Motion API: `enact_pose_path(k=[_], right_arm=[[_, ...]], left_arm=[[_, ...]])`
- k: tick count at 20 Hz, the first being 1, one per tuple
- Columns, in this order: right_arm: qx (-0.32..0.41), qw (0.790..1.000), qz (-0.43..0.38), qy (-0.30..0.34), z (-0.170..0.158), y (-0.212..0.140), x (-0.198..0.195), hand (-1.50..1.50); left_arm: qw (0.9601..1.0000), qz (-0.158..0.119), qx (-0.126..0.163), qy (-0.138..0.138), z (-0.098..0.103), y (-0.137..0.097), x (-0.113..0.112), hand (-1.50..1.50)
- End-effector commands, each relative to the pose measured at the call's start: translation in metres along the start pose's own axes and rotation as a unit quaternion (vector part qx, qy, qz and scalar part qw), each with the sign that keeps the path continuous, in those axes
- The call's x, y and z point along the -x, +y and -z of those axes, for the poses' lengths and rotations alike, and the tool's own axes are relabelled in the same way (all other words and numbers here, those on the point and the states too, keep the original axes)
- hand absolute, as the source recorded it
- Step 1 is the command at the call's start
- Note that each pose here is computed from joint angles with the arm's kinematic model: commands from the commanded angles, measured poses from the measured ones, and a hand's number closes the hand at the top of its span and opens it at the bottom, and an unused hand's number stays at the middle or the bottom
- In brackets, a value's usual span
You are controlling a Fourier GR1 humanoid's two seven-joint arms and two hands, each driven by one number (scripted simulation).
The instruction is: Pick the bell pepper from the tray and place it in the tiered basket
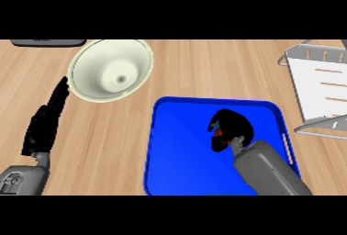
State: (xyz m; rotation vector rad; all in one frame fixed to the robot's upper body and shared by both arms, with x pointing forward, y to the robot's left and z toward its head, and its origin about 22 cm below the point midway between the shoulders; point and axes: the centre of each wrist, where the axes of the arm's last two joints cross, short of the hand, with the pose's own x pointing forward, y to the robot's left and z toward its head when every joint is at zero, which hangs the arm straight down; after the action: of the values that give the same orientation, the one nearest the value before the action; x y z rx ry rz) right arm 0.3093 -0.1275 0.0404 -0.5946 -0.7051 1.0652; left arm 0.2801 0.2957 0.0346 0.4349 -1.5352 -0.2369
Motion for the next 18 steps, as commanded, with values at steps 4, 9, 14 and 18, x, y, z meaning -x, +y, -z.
enact_pose_path(k=[4, 9, 14, 18], right_arm=[[-0.02, 0.999, 0.028, -0.012, -0.01, 0.025, -0.018, 1.5], [-0.002, 0.997, 0.079, -0.021, -0.022, -0.02, -0.01, 1.5], [0.168, 0.932, 0.249, 0.205, 0.014, -0.108, 0.046, 1.5], [0.273, 0.859, 0.316, 0.296, 0.014, -0.158, 0.093, 1.5]], left_arm=[[1.0, 0.001, -0.002, 0.004, -0.001, -0.022, 0.007, 0.0], [1.0, -0.001, -0.004, -0.004, 0.001, 0.009, 0.007, 0.0], [0.9998, 0.002, -0.007, -0.018, 0.003, 0.006, -0.005, 0.0], [0.9998, 0.0, -0.007, -0.021, 0.002, 0.004, -0.006, 0.0]])
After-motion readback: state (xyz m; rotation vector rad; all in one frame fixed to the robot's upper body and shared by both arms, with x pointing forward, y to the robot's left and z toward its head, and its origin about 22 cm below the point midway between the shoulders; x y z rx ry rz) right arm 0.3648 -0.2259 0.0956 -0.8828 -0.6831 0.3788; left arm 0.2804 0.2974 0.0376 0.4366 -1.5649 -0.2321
